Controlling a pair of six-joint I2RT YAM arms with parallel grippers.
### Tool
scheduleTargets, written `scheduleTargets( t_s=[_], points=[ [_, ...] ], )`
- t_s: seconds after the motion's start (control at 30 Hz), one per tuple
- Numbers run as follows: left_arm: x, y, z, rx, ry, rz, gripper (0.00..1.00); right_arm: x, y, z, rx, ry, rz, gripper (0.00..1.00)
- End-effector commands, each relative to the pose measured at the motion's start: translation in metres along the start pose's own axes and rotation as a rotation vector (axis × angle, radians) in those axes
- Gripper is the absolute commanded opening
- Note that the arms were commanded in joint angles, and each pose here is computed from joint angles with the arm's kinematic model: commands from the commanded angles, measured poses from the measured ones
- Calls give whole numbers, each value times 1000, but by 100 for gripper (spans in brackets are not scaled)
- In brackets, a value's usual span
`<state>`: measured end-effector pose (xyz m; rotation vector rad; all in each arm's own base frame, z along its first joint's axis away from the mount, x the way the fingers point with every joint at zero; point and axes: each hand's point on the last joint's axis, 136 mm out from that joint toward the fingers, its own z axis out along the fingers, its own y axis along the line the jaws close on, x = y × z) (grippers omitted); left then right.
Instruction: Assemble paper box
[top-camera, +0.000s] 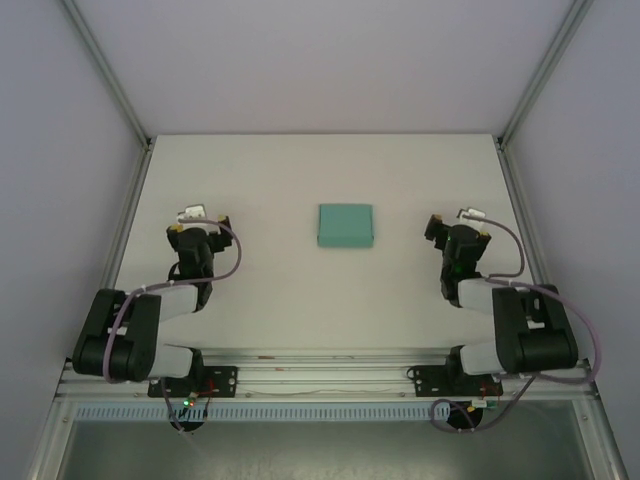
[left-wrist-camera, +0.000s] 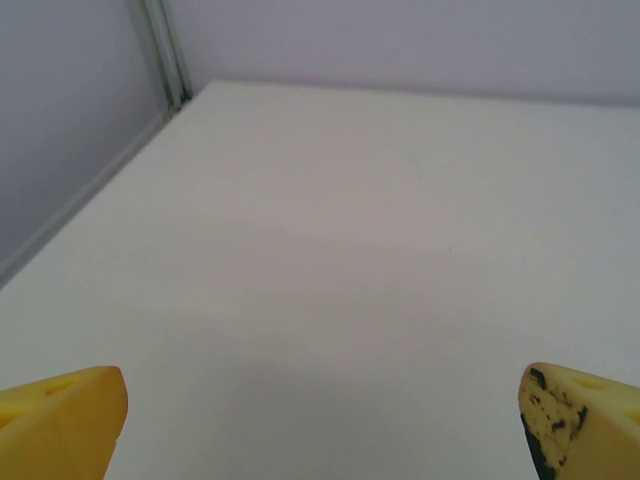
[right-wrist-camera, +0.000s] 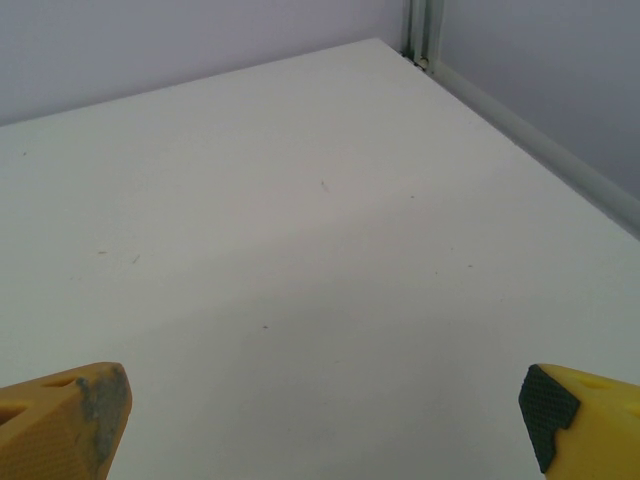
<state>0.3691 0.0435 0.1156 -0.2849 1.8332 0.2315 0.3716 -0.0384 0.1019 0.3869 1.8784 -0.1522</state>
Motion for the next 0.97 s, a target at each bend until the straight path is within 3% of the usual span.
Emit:
scheduleTargets(
  t_s=[0.0,0.07,0.17,0.93],
  points=[
    [-4,11,5,-13,-135,-38,100,-7,-1,11,11,-80,31,100],
    [8,9,12,-12,7,-35,100,-3,0,16,-10,22,35,100],
    [3,12,14,-26,-40,-46,100,-2,-1,18,-28,15,49,100],
    [4,12,15,-26,-20,-40,100,-4,-1,18,-30,11,48,100]
  ],
)
